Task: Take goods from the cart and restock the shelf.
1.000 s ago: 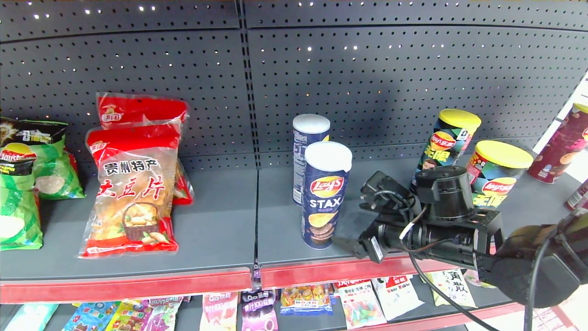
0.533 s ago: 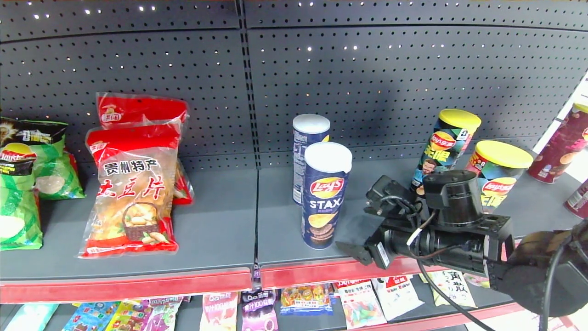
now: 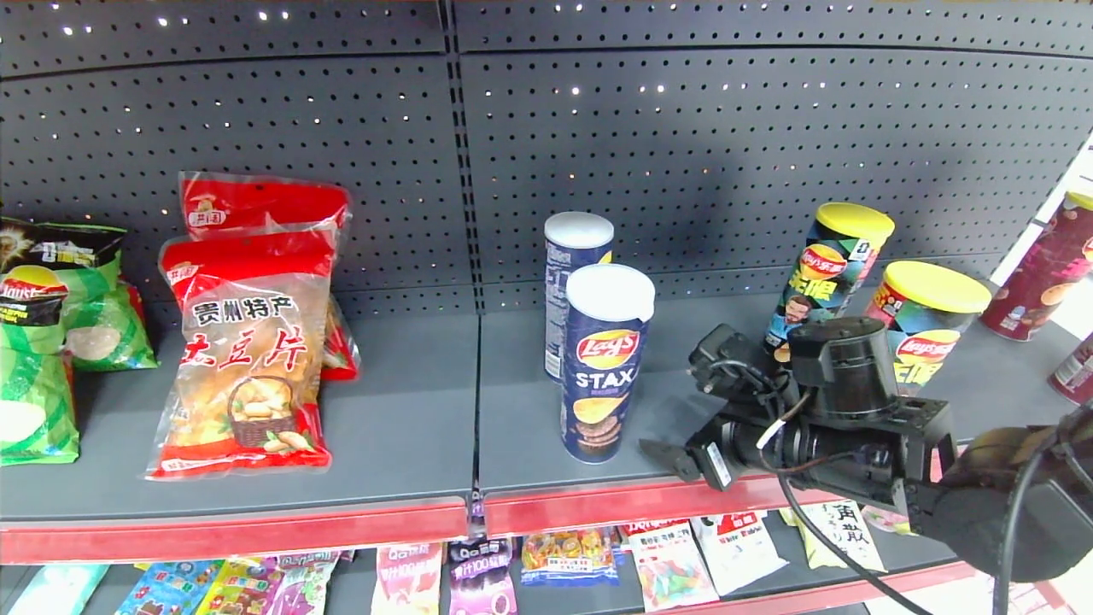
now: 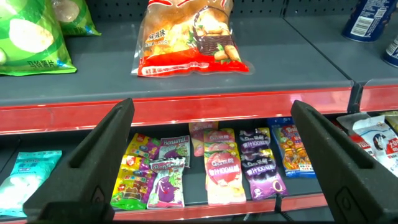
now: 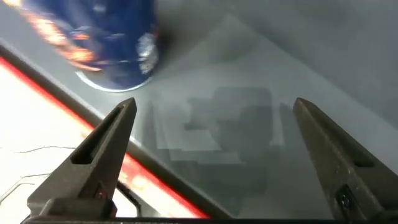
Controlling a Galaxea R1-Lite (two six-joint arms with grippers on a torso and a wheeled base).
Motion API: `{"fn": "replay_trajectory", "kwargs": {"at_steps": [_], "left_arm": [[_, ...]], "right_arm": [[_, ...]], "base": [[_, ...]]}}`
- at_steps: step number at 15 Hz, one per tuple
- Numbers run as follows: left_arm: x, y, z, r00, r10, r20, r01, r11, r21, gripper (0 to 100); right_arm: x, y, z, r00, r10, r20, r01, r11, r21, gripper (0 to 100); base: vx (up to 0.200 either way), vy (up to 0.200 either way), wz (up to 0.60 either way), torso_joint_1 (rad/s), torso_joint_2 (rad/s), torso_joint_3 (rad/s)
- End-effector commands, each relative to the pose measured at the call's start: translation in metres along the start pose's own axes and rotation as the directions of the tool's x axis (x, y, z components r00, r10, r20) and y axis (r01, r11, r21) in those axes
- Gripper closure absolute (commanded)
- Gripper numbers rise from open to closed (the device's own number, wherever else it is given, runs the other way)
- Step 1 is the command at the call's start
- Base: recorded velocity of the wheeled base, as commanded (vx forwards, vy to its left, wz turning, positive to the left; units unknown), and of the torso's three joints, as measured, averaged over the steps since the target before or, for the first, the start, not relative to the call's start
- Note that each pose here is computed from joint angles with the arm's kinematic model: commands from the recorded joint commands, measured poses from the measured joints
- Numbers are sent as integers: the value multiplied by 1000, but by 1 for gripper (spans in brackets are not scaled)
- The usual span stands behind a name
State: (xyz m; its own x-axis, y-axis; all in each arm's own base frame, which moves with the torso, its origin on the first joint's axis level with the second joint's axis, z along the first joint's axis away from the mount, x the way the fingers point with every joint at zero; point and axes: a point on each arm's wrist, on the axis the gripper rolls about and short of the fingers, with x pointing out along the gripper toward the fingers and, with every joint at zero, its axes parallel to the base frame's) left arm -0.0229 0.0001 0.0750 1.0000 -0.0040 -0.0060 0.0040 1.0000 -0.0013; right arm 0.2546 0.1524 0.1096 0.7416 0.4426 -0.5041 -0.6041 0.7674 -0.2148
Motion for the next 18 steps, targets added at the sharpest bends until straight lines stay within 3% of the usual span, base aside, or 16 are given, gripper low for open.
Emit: {"fn": "replay_trajectory", "kwargs": {"at_steps": [1,13,18], "left_arm": [[0,0,0,1000,-1,0,1,1000,0,0],[0,0,0,1000,-1,0,1,1000,0,0],[0,0,0,1000,-1,0,1,1000,0,0]], "right_arm": [[9,0,-7,999,-19,-36,19,1000,1,0],[29,-3,5,999,-44,-12,44,999,-1,0],[32,6,9,1000,-18,0,18,1000,-12,0]], "base": [[0,0,0,0,0,0],[0,0,0,0,0,0],[0,0,0,0,0,0]]}}
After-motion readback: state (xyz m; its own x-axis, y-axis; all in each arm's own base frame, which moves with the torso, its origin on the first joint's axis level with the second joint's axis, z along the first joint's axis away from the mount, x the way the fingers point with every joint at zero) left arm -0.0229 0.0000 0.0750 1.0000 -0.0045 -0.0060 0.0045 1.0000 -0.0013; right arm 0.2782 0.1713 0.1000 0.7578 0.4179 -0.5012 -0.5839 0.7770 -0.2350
